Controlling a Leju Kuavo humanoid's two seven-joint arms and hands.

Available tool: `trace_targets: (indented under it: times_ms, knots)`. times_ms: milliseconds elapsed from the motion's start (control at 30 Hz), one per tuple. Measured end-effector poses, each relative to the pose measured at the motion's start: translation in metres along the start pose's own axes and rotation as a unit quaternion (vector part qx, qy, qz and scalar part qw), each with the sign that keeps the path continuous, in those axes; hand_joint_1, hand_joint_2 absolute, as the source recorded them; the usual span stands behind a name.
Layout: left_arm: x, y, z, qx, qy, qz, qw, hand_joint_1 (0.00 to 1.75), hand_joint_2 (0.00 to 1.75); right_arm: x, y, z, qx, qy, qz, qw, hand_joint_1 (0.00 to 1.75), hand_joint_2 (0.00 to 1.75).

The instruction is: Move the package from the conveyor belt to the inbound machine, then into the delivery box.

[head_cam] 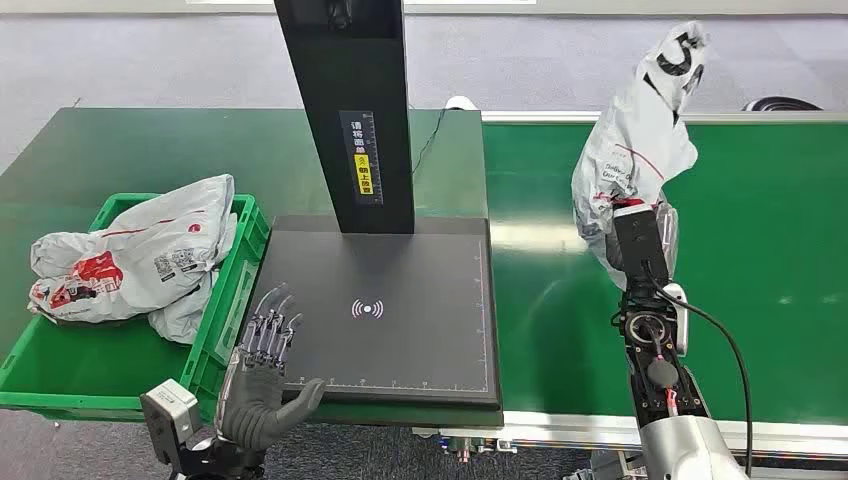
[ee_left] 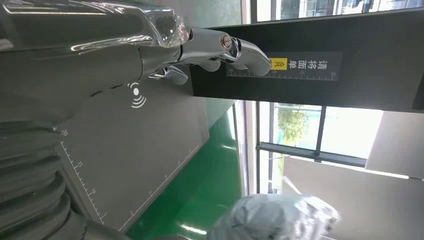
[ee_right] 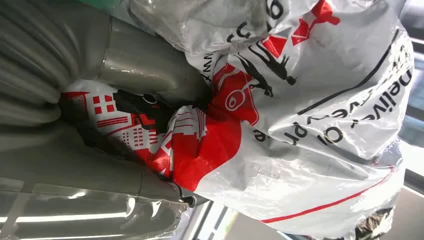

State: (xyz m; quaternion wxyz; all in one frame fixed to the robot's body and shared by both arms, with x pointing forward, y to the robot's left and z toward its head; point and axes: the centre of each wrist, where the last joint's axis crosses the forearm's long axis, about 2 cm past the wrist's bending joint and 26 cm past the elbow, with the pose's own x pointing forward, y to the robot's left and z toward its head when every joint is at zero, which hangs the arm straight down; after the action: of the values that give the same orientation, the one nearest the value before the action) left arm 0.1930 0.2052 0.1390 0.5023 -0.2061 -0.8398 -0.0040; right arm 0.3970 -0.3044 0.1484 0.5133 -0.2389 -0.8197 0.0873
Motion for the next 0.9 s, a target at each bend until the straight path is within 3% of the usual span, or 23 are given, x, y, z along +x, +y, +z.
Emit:
trace_targets:
  times_ms: [133, 367, 667, 800, 900]
  knots:
    - [0.000, 0.000, 0.000, 0.000, -0.001, 0.000, 1.000, 0.00, 1.75, 0.016, 0.009, -0.005, 0.019, -0.023, -0.037, 0.999, 1.75, 1.75]
    - [0.000, 0.002, -0.001, -0.006, -0.002, 0.001, 1.000, 0.00, 1.75, 0.051, 0.059, 0.014, 0.156, -0.052, -0.131, 0.978, 1.75, 1.75]
    - [0.003, 0.011, 0.003, 0.005, -0.013, -0.018, 1.000, 0.00, 1.75, 0.077, 0.118, 0.085, 0.411, -0.035, -0.238, 0.880, 1.75, 1.75]
    - [0.008, 0.017, 0.005, 0.018, -0.021, -0.033, 0.999, 0.00, 1.75, 0.084, 0.132, 0.110, 0.487, -0.024, -0.260, 0.833, 1.75, 1.75]
    - [0.011, 0.020, 0.008, 0.025, -0.024, -0.042, 0.999, 0.00, 1.75, 0.088, 0.138, 0.119, 0.515, -0.028, -0.258, 0.817, 1.75, 1.75]
